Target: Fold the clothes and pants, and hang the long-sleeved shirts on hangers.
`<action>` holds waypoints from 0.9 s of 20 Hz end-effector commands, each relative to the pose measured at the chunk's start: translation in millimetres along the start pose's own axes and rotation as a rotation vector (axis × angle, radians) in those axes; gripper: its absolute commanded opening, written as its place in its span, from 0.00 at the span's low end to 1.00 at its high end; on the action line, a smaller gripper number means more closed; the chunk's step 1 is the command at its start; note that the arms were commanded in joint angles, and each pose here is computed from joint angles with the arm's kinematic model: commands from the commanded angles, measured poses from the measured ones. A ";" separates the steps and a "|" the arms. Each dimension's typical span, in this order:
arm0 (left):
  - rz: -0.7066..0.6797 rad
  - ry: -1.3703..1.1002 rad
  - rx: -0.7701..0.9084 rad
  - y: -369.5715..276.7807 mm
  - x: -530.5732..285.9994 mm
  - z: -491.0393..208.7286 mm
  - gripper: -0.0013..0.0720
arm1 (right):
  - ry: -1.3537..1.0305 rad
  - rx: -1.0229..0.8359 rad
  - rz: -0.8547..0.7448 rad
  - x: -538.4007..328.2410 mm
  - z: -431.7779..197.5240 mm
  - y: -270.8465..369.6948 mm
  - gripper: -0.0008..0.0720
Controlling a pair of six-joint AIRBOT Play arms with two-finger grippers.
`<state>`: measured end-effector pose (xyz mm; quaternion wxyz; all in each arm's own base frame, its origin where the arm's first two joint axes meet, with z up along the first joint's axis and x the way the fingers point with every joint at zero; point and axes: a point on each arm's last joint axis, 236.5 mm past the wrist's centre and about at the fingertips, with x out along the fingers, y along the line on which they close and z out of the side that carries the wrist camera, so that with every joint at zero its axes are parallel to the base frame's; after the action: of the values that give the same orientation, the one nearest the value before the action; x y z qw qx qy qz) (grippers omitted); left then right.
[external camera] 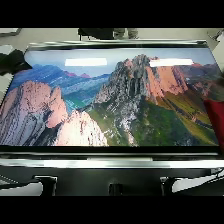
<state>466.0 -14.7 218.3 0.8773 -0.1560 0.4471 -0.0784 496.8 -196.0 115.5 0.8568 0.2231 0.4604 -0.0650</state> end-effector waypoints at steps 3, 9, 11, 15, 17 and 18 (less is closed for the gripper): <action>0.116 -0.122 0.119 12.0 -38.3 17.4 0.04 | -0.151 -0.506 0.281 -16.7 -29.1 265.4 0.05; 0.057 -0.199 0.139 -6.5 -40.8 33.4 0.04 | -0.171 -0.735 0.326 -27.0 -116.5 399.6 0.05; 0.048 -0.224 0.149 -13.0 -40.6 38.7 0.04 | -0.163 -0.764 0.359 -31.0 -134.5 419.0 0.05; 0.049 -0.226 0.148 -12.3 -39.3 39.8 0.04 | -0.154 -0.780 0.402 -36.8 -150.5 436.3 0.06; 0.050 -0.223 0.148 -12.0 -38.9 39.1 0.04 | -0.146 -0.743 0.416 -39.6 -151.7 438.3 0.06; 0.048 -0.223 0.147 -12.2 -38.6 39.3 0.04 | -0.147 -0.732 0.419 -42.5 -151.1 438.4 0.05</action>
<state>473.8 -6.8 273.1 0.9315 -0.0877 0.3457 -0.0712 502.1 248.6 215.0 0.9055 -0.0287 0.3360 0.2576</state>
